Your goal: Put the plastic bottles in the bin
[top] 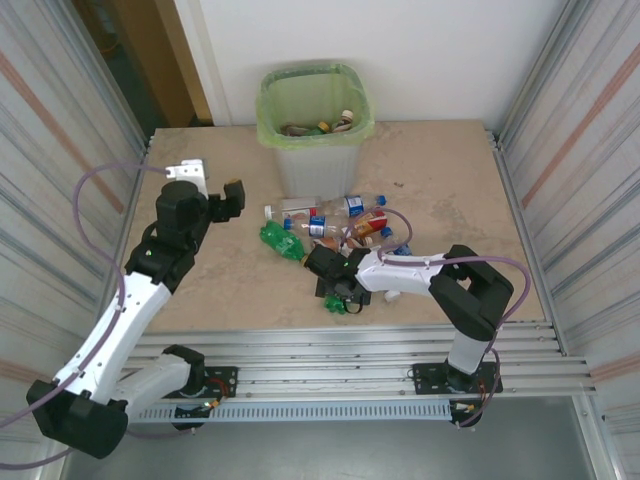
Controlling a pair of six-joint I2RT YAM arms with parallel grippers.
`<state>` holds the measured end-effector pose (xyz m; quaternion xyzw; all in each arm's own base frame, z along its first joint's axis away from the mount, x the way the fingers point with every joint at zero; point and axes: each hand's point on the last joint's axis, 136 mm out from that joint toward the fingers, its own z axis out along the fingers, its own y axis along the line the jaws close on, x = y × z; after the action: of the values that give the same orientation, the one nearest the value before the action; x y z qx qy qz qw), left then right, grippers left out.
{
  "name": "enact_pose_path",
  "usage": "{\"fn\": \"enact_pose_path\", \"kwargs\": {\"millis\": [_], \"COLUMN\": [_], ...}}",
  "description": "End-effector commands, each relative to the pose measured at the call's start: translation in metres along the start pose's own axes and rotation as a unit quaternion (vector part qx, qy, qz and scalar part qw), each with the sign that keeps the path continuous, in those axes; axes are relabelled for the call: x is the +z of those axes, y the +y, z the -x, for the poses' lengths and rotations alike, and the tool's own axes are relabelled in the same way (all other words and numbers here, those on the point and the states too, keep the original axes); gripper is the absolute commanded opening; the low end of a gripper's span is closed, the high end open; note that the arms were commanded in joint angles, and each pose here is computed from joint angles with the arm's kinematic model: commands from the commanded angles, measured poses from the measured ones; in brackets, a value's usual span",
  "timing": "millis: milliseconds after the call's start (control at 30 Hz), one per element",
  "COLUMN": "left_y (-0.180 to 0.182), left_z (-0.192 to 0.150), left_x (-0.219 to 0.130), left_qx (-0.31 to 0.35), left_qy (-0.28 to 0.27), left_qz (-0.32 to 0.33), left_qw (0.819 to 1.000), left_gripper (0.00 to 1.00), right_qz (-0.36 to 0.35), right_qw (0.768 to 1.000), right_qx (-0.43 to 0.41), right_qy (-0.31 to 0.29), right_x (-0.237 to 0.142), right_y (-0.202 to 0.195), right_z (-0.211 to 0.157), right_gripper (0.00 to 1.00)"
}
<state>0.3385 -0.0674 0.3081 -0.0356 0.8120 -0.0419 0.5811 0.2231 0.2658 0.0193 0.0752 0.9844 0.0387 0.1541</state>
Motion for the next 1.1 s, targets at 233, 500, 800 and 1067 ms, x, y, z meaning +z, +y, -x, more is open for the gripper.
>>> {"fn": "enact_pose_path", "kwargs": {"millis": [233,500,800,1067], "left_y": [0.03,0.029,0.032,0.033], "left_z": [-0.005,-0.01,-0.015,-0.019], "left_x": [-0.009,-0.004,0.001,0.006], "left_qx": [-0.026,-0.024,-0.025,-0.03], "left_qy": [-0.008,0.002,0.01,0.017], "left_qz": [0.053,0.053,0.06,0.06], "left_qw": [0.998,0.998,0.998,0.998], "left_gripper": [0.99,0.99,0.99,0.99], "right_qz": [-0.017,-0.026,-0.029,-0.028], "right_qw": [1.0,1.0,0.999,0.994], "right_qx": [-0.01,-0.017,-0.021,-0.042], "right_qy": [0.013,0.001,-0.04,-0.097], "right_x": [0.011,0.004,-0.027,-0.067], "right_y": [-0.003,-0.003,-0.005,-0.004], "right_z": [-0.001,0.002,0.018,0.047], "right_gripper": [0.64,0.54,0.5,0.48]}}
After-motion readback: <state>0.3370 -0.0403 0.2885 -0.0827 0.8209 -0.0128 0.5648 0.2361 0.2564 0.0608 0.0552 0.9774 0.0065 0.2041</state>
